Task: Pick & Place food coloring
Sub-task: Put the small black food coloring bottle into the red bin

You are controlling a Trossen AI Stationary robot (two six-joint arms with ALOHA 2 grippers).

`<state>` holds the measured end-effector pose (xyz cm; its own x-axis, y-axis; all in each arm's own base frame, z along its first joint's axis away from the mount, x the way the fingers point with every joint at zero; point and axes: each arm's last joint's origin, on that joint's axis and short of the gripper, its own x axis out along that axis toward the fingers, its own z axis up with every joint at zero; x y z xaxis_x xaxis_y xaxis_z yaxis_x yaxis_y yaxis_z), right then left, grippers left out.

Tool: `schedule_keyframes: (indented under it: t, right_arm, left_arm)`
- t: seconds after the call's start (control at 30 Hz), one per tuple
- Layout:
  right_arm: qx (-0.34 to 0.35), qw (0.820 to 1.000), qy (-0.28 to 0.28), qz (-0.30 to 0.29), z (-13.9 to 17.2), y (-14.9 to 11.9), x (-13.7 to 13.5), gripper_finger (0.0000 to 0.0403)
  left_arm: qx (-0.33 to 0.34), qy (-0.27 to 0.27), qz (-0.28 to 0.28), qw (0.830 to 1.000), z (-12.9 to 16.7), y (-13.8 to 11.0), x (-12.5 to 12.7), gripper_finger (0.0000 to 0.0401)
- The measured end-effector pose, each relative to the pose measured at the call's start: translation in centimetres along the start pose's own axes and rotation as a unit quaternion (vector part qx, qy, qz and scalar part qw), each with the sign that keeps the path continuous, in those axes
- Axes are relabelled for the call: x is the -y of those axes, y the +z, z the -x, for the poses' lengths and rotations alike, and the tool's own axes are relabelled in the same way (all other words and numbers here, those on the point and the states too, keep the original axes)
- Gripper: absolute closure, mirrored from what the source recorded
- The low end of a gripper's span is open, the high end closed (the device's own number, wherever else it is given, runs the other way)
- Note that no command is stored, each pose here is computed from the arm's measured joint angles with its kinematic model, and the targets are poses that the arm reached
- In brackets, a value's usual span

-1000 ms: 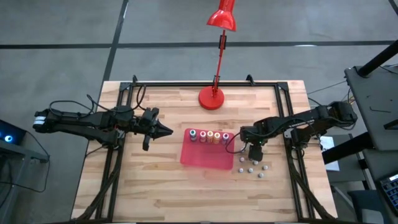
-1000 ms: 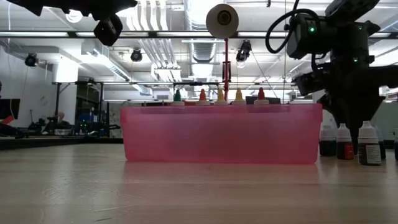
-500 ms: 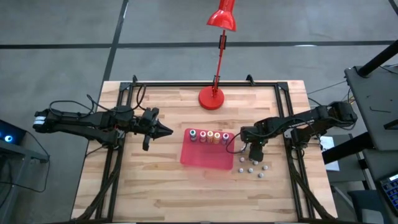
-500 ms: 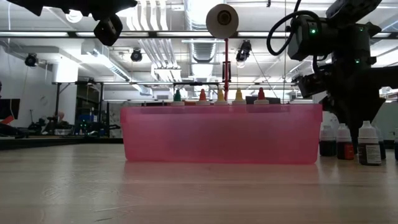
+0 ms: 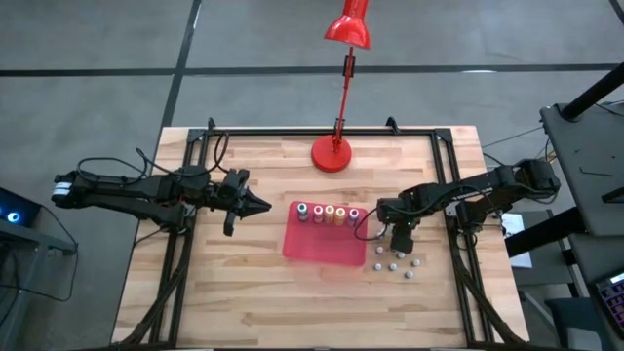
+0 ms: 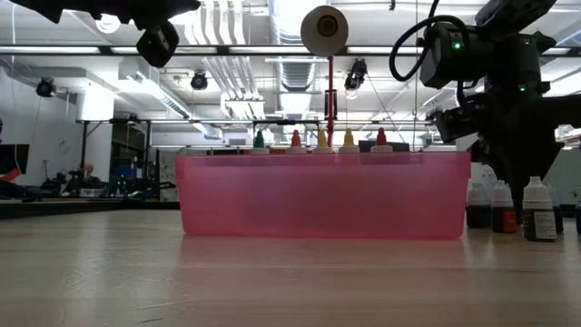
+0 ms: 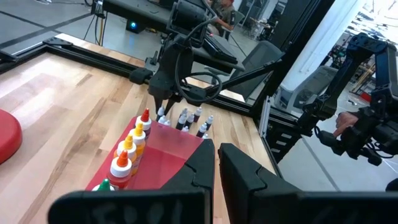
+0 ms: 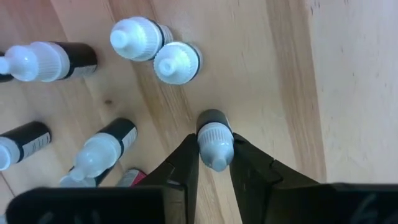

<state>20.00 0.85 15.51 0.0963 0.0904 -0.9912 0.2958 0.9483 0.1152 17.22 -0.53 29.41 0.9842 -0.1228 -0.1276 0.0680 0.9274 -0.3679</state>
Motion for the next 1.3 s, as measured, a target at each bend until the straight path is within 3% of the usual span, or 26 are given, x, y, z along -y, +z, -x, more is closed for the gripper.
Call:
schedule_keyframes:
  t: [0.97,1.3]
  right_arm:
    - [0.082,0.994,0.068,0.029,9.5,4.1,-3.1,0.0335]
    - [0.096,0.989,0.075,0.082,10.7,8.1,-5.8,0.0335]
  left_arm:
    - [0.000,0.000,0.001,1.000,0.0,0.0,0.0,0.0401]
    - [0.000,0.000,0.001,1.000,0.0,0.0,0.0,0.0401]
